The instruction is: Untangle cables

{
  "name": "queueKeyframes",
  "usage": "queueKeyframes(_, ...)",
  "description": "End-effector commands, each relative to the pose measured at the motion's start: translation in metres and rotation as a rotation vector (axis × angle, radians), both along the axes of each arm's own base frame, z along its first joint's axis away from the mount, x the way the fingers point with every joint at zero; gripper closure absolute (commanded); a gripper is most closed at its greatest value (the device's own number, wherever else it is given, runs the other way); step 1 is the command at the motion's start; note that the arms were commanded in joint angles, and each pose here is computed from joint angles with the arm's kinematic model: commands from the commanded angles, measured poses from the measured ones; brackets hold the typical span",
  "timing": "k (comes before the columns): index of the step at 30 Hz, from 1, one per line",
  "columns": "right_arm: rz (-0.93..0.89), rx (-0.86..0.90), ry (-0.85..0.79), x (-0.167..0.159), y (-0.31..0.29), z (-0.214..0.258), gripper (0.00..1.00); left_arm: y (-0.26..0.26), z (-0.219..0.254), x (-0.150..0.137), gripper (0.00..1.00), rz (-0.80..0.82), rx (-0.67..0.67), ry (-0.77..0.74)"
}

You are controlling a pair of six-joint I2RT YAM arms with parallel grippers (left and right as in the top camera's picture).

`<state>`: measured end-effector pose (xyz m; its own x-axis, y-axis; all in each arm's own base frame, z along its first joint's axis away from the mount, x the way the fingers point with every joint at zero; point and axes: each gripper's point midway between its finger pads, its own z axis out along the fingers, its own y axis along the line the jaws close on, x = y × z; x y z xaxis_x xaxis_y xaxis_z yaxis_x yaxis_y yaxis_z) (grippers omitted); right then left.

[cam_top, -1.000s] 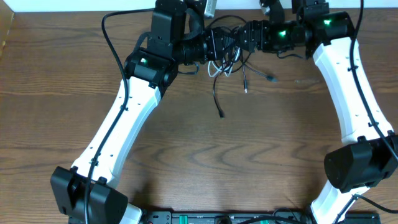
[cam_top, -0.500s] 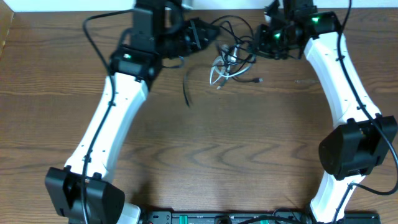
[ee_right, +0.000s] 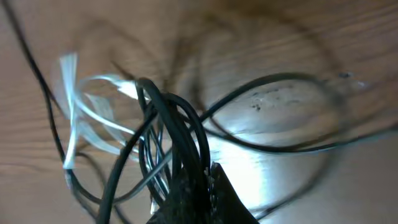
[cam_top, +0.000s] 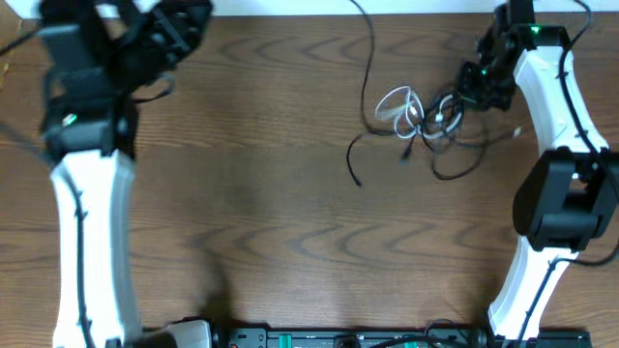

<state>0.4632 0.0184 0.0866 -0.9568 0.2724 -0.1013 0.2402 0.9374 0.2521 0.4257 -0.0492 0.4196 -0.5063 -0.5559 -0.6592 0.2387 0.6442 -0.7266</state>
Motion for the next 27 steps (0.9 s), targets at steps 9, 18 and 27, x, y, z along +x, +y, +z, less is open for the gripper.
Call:
queueKeyframes(9,0.484,0.334,-0.203,-0.014,0.111,0.057,0.99,-0.039,-0.046,-0.017,0.92,-0.156,0.151,0.101)
queueKeyframes(18,0.262,0.324,-0.197,0.001,0.115,0.072,0.99,-0.146,-0.102,-0.022,0.57,-0.409,0.221,0.188)
queueKeyframes(27,0.422,0.469,-0.241,-0.013,0.137,0.089,0.99,-0.194,-0.174,-0.006,0.48,-0.442,0.305,0.309)
